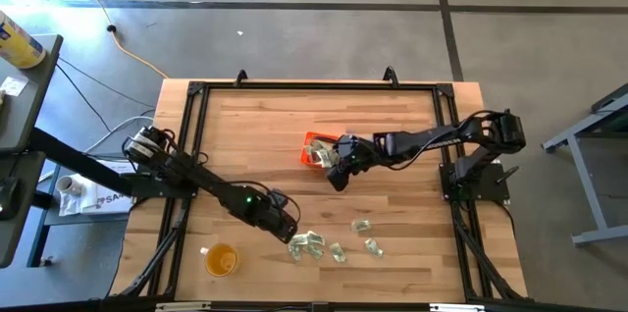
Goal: Pick and place Stevia / Truvia into bins
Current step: Put the stevia packet into the basket
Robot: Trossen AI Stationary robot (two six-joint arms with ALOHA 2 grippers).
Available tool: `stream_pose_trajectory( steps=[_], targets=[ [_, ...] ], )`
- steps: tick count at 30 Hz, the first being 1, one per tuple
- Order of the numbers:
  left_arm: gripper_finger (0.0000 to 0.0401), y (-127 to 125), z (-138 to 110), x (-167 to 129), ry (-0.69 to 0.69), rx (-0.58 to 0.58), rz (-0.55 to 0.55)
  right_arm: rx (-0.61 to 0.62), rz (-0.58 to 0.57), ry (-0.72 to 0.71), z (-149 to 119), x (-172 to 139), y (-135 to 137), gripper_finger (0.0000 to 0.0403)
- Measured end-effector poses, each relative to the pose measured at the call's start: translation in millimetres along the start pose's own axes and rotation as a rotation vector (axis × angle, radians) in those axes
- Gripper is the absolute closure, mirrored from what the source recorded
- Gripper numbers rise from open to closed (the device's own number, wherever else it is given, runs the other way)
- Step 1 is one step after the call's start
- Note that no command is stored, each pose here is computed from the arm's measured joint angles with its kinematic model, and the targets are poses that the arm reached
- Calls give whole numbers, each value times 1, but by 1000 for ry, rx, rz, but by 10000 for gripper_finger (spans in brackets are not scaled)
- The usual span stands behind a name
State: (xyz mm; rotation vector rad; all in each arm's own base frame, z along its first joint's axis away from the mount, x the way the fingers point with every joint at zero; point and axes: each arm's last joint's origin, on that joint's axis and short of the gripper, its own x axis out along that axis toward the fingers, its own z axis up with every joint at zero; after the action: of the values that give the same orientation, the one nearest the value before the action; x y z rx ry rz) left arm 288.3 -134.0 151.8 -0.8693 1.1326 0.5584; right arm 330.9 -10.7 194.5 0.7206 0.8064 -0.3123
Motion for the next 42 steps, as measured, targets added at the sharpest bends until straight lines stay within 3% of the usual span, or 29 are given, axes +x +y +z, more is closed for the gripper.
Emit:
stream_pose_trajectory(
  steps=[7, 14, 23, 27, 35, 42],
  targets=[
    [225, -2, 1, 0, -27, -15, -16, 5, -10, 8, -1, 0, 0, 164],
    [146, 2, 3, 0, -113, 7, 33, 6, -25, 17, -3, 0, -1, 164],
    [68, -1, 2, 0, -65, 0, 0, 6, -44, 38, -5, 0, -3, 164],
    [82, 0, 1, 3, -60, 9, 18, 6, -58, 26, -4, 0, -4, 164],
    [155, 2, -13, 18, -48, 63, 87, 3, -81, 30, -5, 0, -5, 164],
    [185, 5, -13, 19, -65, 101, 116, 2, -92, 22, -5, 0, -5, 164]
  ],
)
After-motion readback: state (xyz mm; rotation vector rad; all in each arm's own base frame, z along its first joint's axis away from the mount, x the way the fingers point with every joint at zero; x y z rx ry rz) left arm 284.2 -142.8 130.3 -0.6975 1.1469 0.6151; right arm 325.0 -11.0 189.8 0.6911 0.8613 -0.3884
